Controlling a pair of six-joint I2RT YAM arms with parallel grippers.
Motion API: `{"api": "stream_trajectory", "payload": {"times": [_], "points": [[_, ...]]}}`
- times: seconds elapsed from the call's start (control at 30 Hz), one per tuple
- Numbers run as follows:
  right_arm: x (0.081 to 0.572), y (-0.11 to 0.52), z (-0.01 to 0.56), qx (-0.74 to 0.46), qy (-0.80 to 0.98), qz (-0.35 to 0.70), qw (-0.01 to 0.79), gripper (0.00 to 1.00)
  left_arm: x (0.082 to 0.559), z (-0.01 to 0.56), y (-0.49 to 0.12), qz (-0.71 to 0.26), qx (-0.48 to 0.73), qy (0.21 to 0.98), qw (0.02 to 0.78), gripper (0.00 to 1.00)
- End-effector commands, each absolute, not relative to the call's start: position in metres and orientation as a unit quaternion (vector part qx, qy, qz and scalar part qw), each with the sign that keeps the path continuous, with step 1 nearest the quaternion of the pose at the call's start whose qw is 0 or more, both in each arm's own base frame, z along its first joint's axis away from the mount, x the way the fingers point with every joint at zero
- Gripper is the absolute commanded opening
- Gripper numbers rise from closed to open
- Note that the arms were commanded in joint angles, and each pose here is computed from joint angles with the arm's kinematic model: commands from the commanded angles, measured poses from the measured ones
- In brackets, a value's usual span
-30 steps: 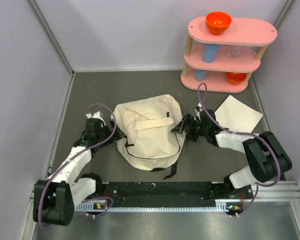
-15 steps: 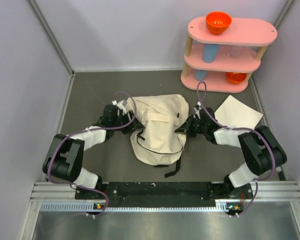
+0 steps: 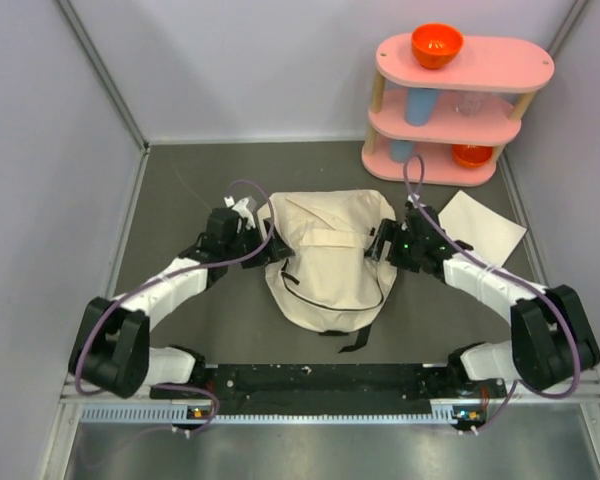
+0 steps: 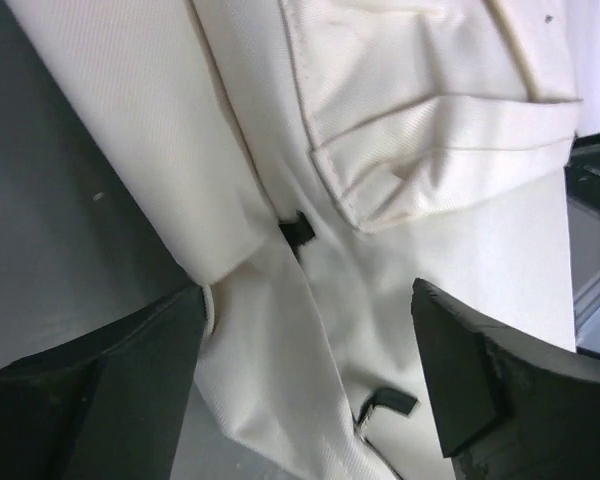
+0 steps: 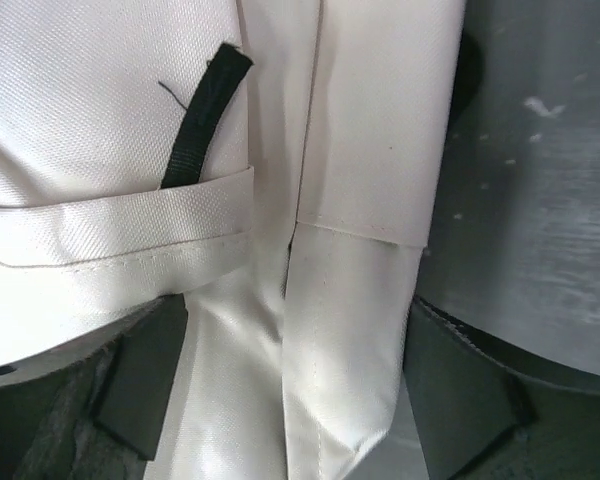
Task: Pack the student bag
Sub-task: Adjust the student bag at the center of the board, then reset both arms
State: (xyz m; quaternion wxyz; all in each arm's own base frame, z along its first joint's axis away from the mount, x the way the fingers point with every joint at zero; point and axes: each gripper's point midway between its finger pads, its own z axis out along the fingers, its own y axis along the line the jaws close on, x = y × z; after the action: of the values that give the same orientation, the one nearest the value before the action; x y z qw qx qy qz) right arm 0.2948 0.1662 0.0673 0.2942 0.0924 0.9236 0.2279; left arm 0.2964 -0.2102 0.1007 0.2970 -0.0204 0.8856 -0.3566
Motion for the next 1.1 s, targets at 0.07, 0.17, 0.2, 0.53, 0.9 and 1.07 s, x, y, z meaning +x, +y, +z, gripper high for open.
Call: {"api": "stream_trajectory", "payload": {"times": [0.07,0.17,0.2,0.53,0.9,1.07], "points": [[0.318,0.118,0.149,0.109,0.882,0.146,0.435,0.91,0.278,0.13,-0.174,-0.284,-0.011,0.887,0.363,0.99],[0.314,0.101,0.163,0.124,0.87,0.119,0.462,0.96,0.282,0.144,-0.147,-0.229,-0.035,0.883,0.408,0.99],[0.312,0.096,0.174,0.129,0.861,0.117,0.478,0.96,0.283,0.144,-0.134,-0.2,-0.051,0.885,0.417,0.99],[0.302,0.075,0.211,0.065,0.808,0.086,0.58,0.99,0.289,0.164,-0.068,-0.074,-0.142,0.857,0.49,0.99],[0.313,0.062,0.186,0.044,0.786,0.036,0.616,0.99,0.299,0.169,-0.061,-0.056,-0.151,0.844,0.511,0.99],[0.317,0.044,0.165,0.087,0.796,-0.012,0.599,0.99,0.305,0.173,-0.06,-0.043,-0.137,0.842,0.52,0.99]]}}
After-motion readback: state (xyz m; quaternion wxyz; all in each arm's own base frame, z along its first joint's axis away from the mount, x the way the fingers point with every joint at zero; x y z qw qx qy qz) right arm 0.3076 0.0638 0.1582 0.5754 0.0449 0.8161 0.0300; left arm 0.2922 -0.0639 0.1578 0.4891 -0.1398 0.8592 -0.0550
